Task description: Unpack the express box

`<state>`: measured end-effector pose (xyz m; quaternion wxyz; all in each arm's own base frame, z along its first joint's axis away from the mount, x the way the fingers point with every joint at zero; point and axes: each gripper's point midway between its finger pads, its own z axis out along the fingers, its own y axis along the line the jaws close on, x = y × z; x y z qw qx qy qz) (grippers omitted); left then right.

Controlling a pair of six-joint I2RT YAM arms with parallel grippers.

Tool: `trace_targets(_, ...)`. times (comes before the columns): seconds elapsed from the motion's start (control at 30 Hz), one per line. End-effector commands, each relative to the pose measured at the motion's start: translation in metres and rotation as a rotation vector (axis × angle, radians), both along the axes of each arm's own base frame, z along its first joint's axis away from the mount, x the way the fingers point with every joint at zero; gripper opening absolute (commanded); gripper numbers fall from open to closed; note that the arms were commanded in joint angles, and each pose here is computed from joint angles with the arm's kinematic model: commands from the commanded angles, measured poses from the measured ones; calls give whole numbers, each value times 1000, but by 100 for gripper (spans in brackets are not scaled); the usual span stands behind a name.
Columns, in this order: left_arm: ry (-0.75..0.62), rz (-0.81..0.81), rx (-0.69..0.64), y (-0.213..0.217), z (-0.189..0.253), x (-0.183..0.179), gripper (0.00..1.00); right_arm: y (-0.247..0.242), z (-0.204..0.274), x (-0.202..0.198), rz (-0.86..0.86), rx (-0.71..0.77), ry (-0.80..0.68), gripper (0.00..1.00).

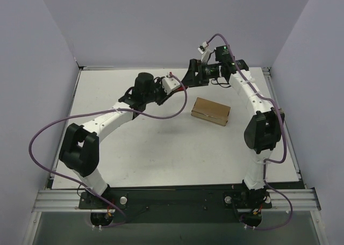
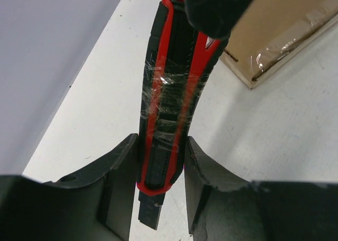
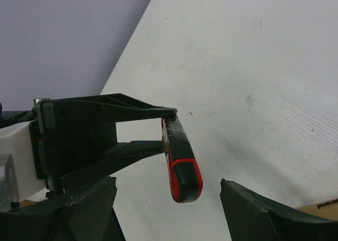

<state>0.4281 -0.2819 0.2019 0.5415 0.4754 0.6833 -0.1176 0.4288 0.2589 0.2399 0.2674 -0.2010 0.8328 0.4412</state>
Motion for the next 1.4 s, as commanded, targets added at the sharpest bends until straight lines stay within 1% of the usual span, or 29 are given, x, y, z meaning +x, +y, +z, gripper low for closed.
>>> trace_targets(0.0, -55, 47, -133, -14, 43, 15, 0, 14, 26, -9, 56, 80, -33, 81)
trace_targets(0.1, -47, 51, -159, -18, 46, 14, 0, 14, 25, -9, 56, 79, -29, 79)
trace_targets(0.3, -40, 5, -205, -28, 57, 6, 0, 18, 22, -8, 63, 82, -28, 75)
trace_targets(0.7, 6, 5, -312, -38, 72, 0, 0, 24, 14, -2, 43, 51, -39, 61)
trace_targets(0.97, 5, 23, -337, -42, 76, 2, 0, 23, 10, 0, 24, 29, -43, 58)
trace_targets(1.37, -19, -1, -345, -50, 81, -1, 0, 23, 7, 3, 18, 22, -44, 52)
